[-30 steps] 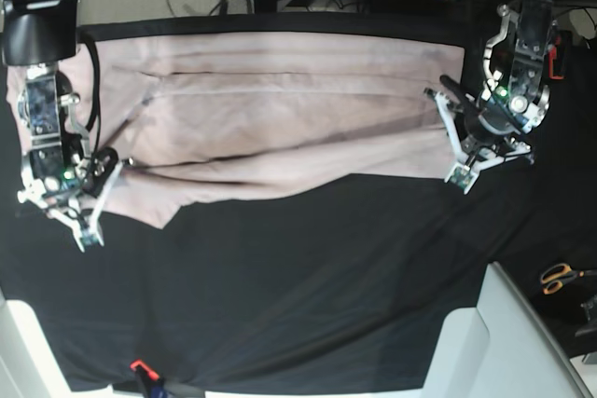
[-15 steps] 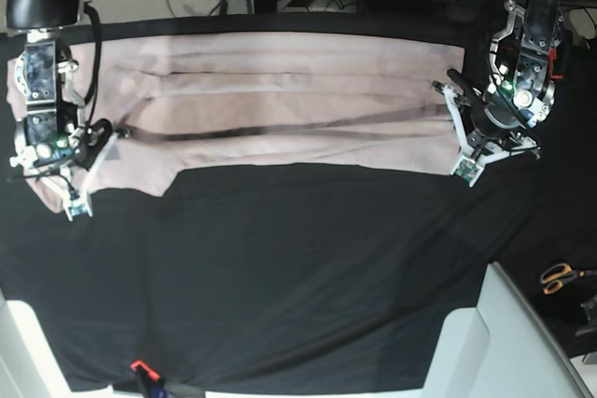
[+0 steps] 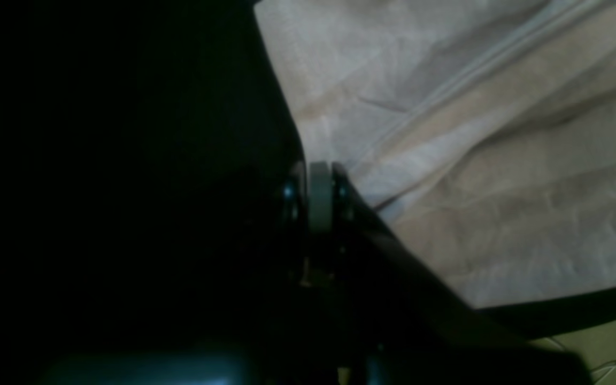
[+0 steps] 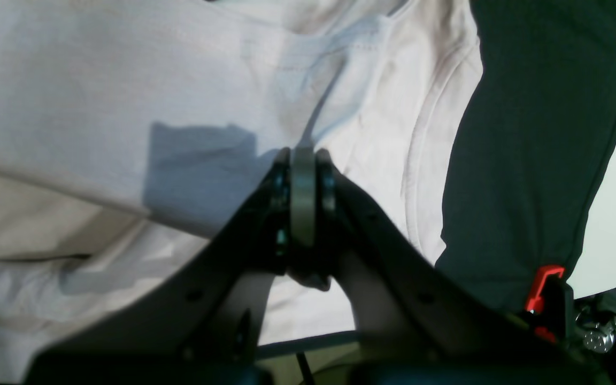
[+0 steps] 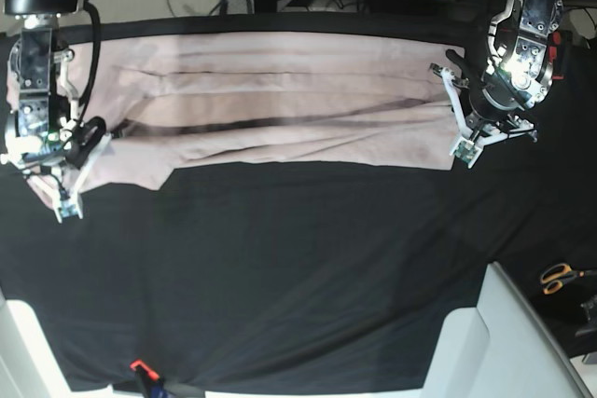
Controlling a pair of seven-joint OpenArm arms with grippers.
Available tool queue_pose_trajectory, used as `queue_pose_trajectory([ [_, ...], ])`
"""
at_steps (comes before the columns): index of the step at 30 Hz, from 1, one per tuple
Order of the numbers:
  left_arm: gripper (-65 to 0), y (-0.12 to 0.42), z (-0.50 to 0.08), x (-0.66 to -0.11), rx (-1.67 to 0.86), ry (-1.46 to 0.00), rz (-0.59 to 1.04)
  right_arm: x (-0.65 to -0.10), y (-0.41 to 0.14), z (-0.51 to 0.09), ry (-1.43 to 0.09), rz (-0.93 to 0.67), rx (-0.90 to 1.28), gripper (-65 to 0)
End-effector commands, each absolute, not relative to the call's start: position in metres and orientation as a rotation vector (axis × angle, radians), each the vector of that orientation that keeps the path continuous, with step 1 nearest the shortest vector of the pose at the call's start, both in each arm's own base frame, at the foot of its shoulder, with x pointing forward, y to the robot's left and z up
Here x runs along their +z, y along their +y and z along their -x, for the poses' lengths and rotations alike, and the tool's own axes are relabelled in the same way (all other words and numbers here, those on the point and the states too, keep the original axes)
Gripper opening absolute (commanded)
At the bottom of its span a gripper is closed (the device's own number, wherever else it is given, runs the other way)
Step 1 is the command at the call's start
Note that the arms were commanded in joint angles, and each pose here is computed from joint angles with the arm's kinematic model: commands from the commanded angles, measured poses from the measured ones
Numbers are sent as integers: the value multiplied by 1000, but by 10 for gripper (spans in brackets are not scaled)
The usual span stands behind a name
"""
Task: Fold the T-shirt properly
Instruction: 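Drag the shirt away from the robot with both grippers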
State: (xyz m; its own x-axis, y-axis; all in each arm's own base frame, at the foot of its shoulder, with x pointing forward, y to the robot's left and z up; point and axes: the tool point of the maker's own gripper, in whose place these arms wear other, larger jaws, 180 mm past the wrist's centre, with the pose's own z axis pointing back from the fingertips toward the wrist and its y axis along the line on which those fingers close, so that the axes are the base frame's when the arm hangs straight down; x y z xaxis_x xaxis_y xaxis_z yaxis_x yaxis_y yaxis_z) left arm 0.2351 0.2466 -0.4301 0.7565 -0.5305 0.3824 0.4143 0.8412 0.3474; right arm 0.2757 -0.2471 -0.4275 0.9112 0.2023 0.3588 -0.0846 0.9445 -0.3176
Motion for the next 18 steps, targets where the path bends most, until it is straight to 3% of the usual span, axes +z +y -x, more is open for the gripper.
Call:
queue_pose_trajectory([
  [1, -650, 253, -243, -420, -511, -521, -279, -418, -253, -280, -426, 324, 150, -650],
  [18, -650, 248, -227, -431, -493, -494, -264, -421, -249, -246, -404, 329, 170, -650],
])
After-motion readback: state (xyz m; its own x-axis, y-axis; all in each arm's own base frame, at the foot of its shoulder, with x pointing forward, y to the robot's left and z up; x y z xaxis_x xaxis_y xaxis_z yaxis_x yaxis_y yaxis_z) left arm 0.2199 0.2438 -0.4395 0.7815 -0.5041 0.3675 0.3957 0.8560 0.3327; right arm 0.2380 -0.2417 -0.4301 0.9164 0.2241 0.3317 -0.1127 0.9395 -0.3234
